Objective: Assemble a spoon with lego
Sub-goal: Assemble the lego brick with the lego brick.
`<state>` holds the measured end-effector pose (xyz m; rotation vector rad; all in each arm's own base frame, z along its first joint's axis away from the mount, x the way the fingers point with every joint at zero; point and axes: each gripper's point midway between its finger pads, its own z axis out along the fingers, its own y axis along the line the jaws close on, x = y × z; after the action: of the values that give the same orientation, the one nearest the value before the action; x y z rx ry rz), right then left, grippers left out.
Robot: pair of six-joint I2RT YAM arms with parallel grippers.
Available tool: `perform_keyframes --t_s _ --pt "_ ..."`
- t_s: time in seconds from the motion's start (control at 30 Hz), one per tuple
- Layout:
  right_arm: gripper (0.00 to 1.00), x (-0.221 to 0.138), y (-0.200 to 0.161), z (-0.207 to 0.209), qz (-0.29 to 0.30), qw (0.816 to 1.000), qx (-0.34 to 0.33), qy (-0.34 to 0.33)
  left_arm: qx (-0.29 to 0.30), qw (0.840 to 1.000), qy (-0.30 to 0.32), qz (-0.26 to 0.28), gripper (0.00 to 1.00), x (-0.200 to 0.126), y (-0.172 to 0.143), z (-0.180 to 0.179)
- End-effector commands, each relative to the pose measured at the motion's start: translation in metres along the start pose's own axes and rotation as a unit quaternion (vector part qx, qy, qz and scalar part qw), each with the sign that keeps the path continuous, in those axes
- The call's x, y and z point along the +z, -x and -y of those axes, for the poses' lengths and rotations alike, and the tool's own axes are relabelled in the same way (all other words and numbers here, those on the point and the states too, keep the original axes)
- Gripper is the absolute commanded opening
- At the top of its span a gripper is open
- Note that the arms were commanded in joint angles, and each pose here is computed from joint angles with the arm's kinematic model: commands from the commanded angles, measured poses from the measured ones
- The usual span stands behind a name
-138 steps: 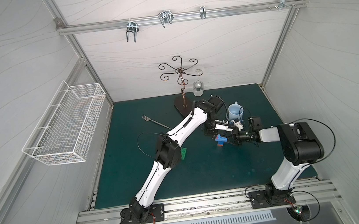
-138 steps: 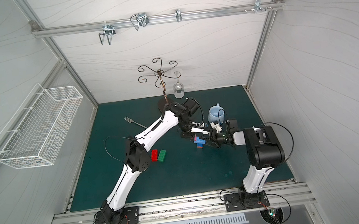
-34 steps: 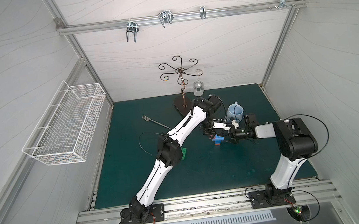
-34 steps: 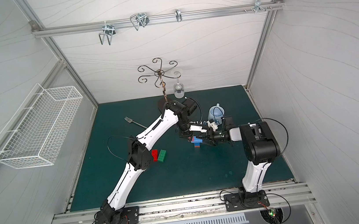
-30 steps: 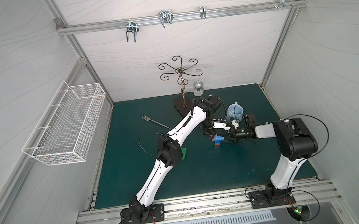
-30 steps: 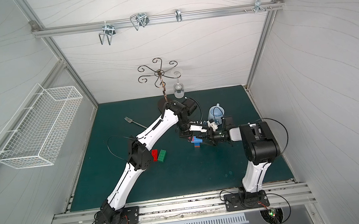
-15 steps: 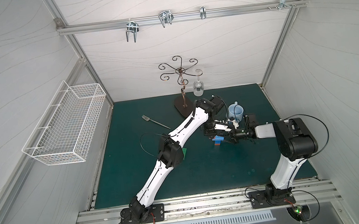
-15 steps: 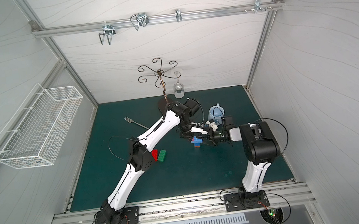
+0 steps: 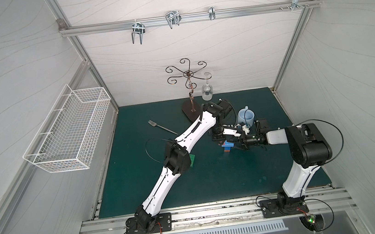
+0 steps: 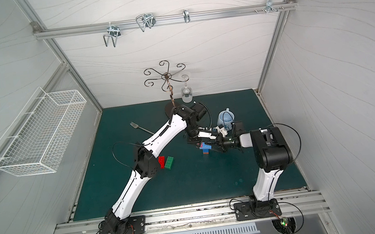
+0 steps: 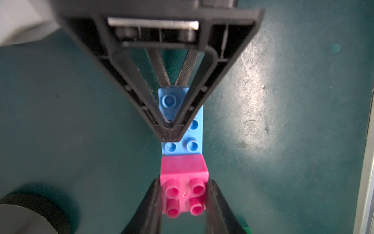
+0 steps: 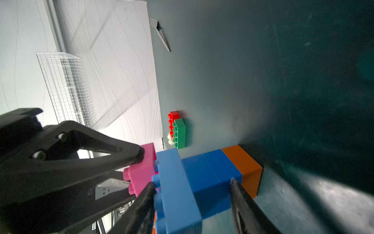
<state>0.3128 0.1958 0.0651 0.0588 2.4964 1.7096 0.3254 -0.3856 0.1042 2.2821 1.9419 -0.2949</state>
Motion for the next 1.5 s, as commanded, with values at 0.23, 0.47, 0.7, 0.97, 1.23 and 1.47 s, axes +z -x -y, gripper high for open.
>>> perform_keyframes --t_s 0.23,0.47,0.7,0.97,1.23,1.47 --pt "0.58 0.006 -0.013 0.034 -0.006 0.997 0.048 -0.054 0.02 0.999 0.009 -0.048 0.31 0.021 -0.012 -0.003" --pt "0.58 0.003 -0.012 0.035 0.0 0.997 0.05 -0.055 0.028 0.998 0.044 -0.038 0.37 0.0 -0.006 -0.01" --pt "0.58 0.003 -0.012 0.033 0.0 0.997 0.048 -0.054 0.024 0.998 0.046 -0.034 0.47 -0.002 -0.004 -0.009" --pt "0.58 0.003 -0.012 0.035 -0.001 0.997 0.05 -0.054 0.034 0.998 0.054 -0.023 0.53 -0.007 0.001 -0.011" --pt "0.58 0.003 -0.012 0.035 0.0 0.997 0.049 -0.056 0.038 0.997 0.056 -0.031 0.54 -0.011 -0.004 -0.009" --pt "0.59 0.002 -0.011 0.035 0.001 0.997 0.049 -0.056 0.041 0.996 0.074 -0.013 0.69 -0.02 0.002 -0.01"
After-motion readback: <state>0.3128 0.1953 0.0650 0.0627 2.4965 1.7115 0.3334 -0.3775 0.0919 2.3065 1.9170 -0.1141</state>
